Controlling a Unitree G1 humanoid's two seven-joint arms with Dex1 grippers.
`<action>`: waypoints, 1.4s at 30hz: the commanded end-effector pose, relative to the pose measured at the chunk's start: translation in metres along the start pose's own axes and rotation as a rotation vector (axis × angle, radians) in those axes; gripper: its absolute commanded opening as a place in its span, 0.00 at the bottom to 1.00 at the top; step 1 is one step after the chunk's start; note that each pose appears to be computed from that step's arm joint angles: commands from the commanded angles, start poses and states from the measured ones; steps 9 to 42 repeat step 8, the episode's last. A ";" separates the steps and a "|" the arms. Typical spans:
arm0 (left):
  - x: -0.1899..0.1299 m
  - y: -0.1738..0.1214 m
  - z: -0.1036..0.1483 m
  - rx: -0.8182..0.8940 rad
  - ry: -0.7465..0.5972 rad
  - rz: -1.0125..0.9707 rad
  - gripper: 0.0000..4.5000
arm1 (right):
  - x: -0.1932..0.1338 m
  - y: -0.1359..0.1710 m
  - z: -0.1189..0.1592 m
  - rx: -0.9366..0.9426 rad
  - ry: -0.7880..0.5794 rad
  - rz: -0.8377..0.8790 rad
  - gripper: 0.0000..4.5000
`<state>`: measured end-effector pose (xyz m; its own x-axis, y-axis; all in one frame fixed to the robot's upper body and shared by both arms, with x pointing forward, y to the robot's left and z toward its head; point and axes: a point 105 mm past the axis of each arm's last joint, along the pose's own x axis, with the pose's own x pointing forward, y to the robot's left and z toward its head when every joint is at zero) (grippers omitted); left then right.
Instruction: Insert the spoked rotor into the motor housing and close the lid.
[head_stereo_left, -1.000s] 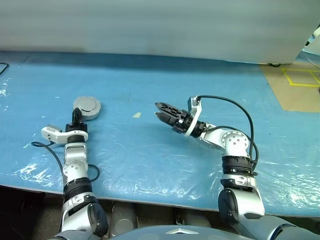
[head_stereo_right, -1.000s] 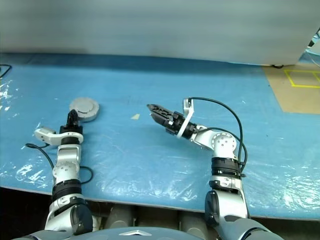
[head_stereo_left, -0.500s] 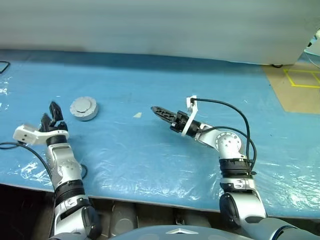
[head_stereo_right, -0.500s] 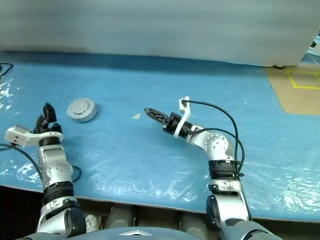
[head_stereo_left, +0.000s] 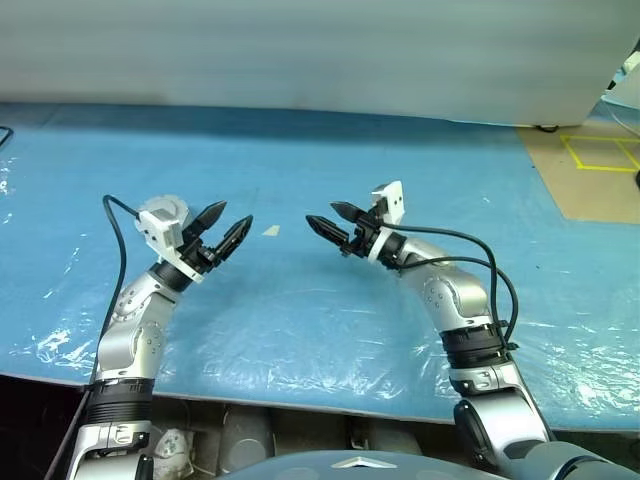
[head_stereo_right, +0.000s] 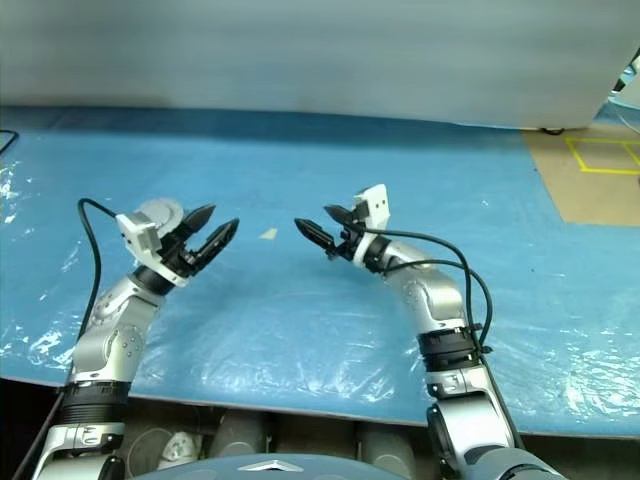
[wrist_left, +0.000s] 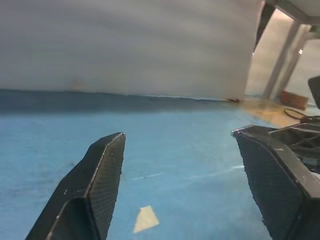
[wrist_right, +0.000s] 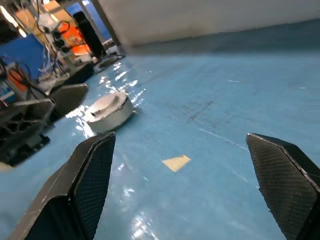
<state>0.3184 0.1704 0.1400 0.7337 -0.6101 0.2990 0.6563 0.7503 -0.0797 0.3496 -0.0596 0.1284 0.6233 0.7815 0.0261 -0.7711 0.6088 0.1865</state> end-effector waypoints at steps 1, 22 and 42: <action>0.002 -0.011 0.007 0.049 0.001 -0.067 0.87 | -0.009 0.005 0.005 -0.134 -0.025 0.024 0.99; 0.004 -0.027 0.000 0.052 0.058 -0.139 0.99 | -0.020 -0.005 -0.002 -0.204 -0.019 -0.027 1.00; 0.004 -0.027 0.000 0.052 0.058 -0.139 0.99 | -0.020 -0.005 -0.002 -0.204 -0.019 -0.027 1.00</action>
